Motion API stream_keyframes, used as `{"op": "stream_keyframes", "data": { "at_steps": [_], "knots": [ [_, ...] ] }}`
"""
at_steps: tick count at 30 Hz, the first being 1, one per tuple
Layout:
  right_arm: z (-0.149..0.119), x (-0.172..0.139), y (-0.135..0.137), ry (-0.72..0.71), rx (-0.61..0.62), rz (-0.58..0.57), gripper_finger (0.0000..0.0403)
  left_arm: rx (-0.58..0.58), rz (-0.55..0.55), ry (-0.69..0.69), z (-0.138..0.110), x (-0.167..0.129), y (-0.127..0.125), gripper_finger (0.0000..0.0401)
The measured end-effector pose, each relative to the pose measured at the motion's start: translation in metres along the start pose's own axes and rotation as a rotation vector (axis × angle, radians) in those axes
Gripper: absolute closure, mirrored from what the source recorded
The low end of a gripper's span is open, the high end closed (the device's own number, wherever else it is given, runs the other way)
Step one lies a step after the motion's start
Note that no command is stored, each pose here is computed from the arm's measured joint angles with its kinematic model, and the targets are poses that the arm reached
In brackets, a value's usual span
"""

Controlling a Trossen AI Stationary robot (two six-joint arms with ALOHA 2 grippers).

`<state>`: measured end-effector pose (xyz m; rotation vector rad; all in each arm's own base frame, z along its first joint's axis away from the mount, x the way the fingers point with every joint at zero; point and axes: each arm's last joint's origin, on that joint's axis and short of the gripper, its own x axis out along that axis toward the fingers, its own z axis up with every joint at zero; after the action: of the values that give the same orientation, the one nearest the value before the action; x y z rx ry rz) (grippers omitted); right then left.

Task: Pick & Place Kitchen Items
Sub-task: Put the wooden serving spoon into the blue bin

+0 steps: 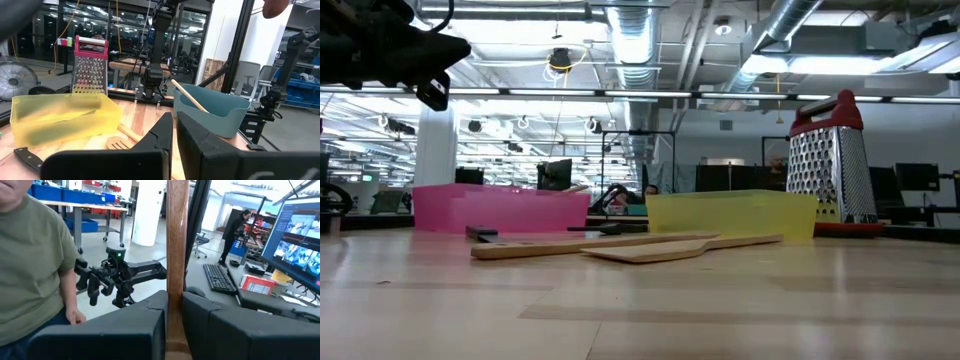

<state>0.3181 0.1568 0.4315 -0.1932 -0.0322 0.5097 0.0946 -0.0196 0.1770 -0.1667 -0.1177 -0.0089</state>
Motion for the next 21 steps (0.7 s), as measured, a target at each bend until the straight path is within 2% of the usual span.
{"op": "stream_keyframes", "data": {
  "at_steps": [3, 8, 16, 21],
  "knots": [
    [-0.002, 0.0, 0.002, 0.017, 0.013, 0.015, 0.0368, 0.0, 0.0, -0.001, 0.0, 0.0, 0.0, 0.0393],
    [-0.027, -0.003, 0.004, 0.284, 0.173, -0.072, 0.0368, -0.001, -0.001, -0.004, 0.0, 0.0, 0.0, 0.0393],
    [-0.061, -0.015, -0.008, 0.616, 0.279, -0.401, 0.0368, -0.002, -0.002, -0.006, 0.001, 0.0, 0.0, 0.0393],
    [-0.073, -0.027, -0.02, 0.737, 0.249, -0.659, 0.0368, -0.002, -0.002, -0.007, 0.001, 0.0, 0.0, 0.0393]
  ]
}}
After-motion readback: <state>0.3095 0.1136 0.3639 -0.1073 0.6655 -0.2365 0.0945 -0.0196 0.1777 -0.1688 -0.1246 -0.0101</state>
